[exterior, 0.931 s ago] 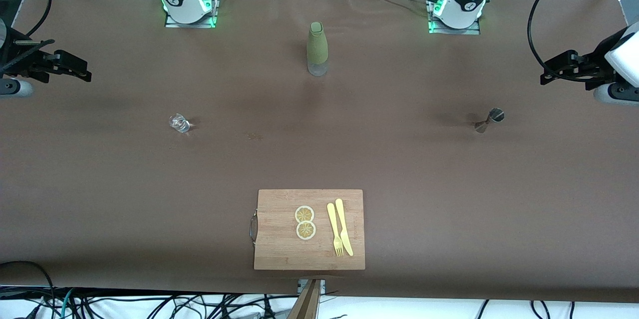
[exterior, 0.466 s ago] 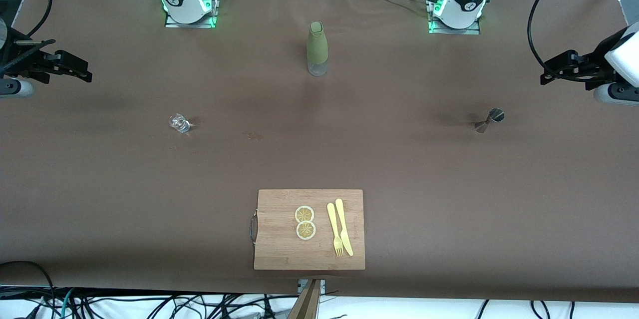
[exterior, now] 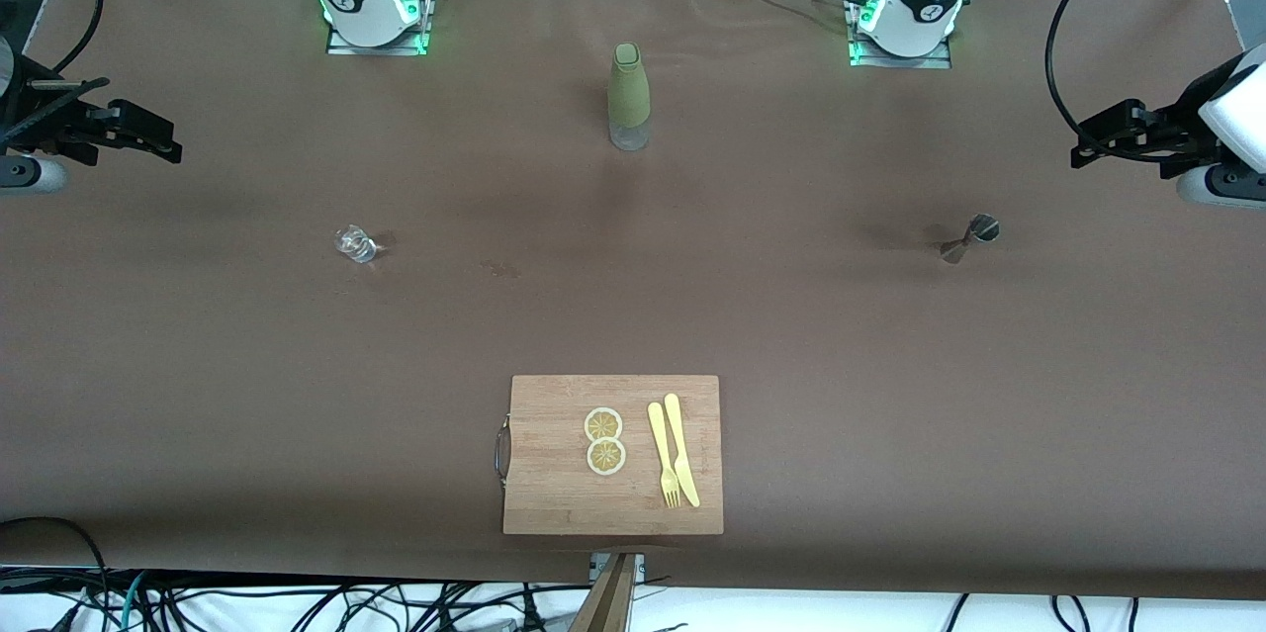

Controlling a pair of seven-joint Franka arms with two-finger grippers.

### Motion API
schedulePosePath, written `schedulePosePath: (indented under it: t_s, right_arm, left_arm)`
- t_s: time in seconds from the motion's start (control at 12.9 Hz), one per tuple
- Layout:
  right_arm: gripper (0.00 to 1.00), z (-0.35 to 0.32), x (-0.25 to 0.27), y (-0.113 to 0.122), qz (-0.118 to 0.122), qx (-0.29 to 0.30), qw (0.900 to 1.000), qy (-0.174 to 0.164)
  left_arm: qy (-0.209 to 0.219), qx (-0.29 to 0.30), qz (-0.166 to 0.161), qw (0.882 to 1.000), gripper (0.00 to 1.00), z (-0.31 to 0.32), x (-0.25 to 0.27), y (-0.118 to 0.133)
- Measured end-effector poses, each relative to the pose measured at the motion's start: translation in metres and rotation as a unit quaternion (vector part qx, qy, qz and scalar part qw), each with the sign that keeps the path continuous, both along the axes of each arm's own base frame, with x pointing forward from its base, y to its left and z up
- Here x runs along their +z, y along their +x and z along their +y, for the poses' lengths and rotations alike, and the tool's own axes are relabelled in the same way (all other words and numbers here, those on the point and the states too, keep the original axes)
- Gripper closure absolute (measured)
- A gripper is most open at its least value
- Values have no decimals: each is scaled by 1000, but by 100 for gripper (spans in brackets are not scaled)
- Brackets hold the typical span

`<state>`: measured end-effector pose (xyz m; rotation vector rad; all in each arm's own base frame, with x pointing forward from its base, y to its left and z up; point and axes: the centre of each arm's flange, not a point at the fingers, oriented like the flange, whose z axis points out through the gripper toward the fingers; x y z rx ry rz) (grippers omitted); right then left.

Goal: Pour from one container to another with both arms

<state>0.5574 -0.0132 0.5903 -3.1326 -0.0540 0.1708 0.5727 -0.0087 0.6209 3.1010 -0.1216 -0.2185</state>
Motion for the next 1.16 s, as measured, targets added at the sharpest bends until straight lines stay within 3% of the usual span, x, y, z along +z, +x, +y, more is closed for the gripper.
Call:
schedulePosePath:
  t_s: [0.7,1.16]
  right_arm:
    - [0,-3,1,0,-1,-3,1000,0]
    - [0,-5,1,0,0,-3,1000,-3]
  left_arm:
    - [-4,45,0,999,0,50,0,-2]
    - [-12,0,3,1000,0,84,-5,-5]
